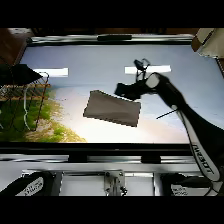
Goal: Fold the shirts.
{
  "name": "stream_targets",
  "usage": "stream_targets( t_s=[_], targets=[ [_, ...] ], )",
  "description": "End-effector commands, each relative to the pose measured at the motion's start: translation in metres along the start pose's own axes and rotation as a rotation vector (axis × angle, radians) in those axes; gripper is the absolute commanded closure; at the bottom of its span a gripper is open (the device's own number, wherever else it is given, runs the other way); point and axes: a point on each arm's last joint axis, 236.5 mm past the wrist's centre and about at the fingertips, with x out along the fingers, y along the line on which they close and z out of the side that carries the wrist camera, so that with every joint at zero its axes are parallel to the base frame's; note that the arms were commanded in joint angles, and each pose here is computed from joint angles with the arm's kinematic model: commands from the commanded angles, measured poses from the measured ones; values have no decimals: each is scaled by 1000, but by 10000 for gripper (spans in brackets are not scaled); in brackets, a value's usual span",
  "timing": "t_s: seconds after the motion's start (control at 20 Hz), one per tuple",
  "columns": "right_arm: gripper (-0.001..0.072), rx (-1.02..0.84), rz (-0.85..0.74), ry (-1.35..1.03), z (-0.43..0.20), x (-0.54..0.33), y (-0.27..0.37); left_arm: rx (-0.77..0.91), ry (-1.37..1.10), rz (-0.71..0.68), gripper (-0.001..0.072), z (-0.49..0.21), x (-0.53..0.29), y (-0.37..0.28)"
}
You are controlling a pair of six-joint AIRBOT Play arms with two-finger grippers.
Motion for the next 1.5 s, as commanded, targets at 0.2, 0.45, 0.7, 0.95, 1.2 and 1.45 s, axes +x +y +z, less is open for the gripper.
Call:
stream_targets(
  t_s=[0.2, 0.45, 0.7, 0.95, 1.2, 1.45],
  targets=[
    [53, 160, -223, 224, -64, -16, -148, -34, 41, 7, 675, -16, 13, 10],
    [54, 290, -53, 188, -56, 43, -136, -19, 15, -5, 675, -11, 20, 3],
    [456, 270, 46, 240, -68, 71, -115, 28, 3, -25, 675, -9, 26, -11],
    [646, 205, -53, -51, 37, -25, -162, 34, 8, -32, 675, -10, 27, -15],
    [646, 411, -418, -166, 11, -206, -291, 34, 19, -34, 675, -13, 27, -15],
    [646, 741, -592, -101, -118, -290, -361, 37, 52, -41, 675, -21, 25, -17]
  ],
)
